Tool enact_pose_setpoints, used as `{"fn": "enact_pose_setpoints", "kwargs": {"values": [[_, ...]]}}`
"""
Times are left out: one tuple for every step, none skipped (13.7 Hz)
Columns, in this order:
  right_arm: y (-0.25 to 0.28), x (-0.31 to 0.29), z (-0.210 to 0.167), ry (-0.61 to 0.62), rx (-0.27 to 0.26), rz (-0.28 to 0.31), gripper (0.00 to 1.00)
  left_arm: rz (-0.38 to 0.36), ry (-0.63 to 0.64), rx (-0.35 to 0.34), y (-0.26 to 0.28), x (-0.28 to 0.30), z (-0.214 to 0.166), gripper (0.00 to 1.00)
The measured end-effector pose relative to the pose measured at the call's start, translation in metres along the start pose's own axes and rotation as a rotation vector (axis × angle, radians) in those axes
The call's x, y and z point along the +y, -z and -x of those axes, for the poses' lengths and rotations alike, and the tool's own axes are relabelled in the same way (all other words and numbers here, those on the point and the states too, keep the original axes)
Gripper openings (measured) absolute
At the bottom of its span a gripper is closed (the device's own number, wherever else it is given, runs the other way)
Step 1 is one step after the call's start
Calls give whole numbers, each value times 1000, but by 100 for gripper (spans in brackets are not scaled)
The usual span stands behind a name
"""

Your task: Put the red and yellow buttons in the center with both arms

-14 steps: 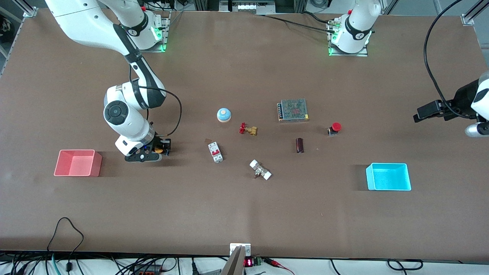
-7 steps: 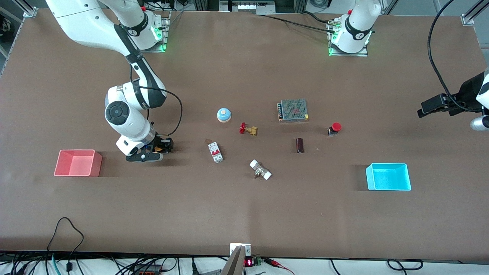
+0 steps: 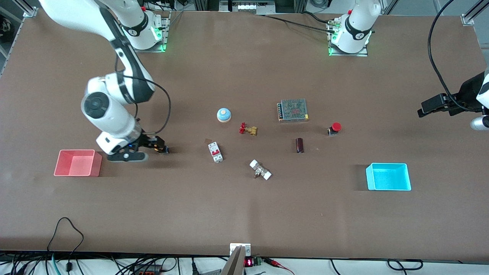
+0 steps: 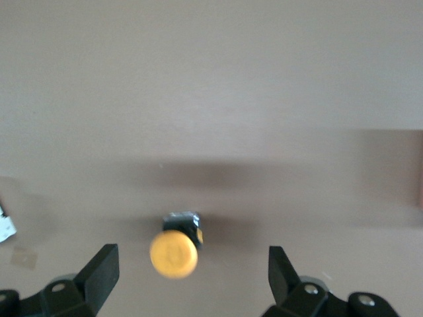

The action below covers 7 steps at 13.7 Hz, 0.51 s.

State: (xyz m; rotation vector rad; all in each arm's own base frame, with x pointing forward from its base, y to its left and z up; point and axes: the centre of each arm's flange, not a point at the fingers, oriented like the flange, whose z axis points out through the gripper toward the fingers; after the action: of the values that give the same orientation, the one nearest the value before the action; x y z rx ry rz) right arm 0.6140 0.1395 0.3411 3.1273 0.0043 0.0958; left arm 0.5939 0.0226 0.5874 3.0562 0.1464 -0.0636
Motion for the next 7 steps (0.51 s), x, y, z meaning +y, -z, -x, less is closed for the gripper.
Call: {"fn": "enact_pose_setpoints", "kwargs": {"values": [[43, 17, 1, -27, -14, 9, 100, -6, -2, 1, 1, 0, 1, 100], [88, 35, 5, -50, -26, 18, 100, -19, -4, 3, 3, 0, 3, 100], [132, 54, 12, -59, -47, 22, 100, -28, -6, 5, 4, 0, 6, 100], [170, 70, 20, -54, -77, 22, 100, -31, -7, 8, 7, 1, 8, 100], [204, 84, 26, -54, -105, 25, 100, -32, -9, 11, 8, 1, 11, 100], [233, 95, 28, -60, -116, 27, 100, -33, -10, 12, 10, 2, 12, 100], [252, 104, 28, -72, -113, 27, 100, -34, -11, 14, 11, 2, 13, 100]]}}
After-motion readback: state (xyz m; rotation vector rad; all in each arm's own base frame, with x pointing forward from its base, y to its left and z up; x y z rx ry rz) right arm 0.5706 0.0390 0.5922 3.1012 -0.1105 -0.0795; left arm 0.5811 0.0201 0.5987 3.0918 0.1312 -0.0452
